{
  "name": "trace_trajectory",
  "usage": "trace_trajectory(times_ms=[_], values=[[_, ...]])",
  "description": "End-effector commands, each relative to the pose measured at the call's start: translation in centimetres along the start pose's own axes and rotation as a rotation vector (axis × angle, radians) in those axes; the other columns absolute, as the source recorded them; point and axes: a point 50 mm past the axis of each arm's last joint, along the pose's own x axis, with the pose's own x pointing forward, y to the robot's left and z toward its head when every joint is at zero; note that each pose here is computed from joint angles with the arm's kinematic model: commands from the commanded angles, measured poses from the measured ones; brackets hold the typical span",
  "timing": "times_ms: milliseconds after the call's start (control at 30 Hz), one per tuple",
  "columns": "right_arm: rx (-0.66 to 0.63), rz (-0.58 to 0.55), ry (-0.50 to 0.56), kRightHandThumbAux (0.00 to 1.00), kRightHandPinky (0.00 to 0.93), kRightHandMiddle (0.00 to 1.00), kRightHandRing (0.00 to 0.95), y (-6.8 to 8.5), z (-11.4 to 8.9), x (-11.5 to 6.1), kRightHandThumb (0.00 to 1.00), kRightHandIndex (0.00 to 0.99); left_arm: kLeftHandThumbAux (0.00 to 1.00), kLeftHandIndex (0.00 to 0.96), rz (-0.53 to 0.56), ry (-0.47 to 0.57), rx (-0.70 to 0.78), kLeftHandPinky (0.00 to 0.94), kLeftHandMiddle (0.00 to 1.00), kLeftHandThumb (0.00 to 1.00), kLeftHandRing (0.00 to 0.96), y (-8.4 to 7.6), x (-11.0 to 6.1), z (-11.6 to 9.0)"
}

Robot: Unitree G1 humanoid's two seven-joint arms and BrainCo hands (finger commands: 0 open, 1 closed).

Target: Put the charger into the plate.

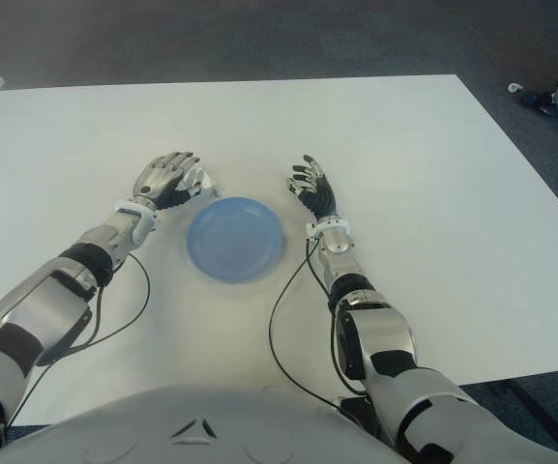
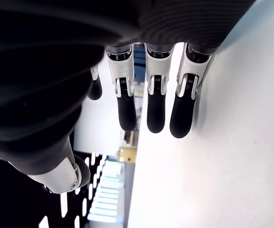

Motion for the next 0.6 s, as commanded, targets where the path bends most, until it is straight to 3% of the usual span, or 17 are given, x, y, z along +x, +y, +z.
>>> trace_trajectory(times_ms=[33,600], values=[[0.01,0.03,0.196,0.72,0.224,0.242,0.24,0.6,-4.2,-2.5,0.0,0.061,0.224,0.0,-0.031,-0.032,0.028,0.0,0.0,0.142,0.0,-0.8,-1.0,-0.2],[0.036,0.035,0.211,0.679,0.214,0.265,0.253,0.4,-4.3,-2.5,0.0,0.044,0.301,0.0,0.011,-0.11,-0.015,0.0,0.0,0.116,0.0,0.2,-1.0,0.9]])
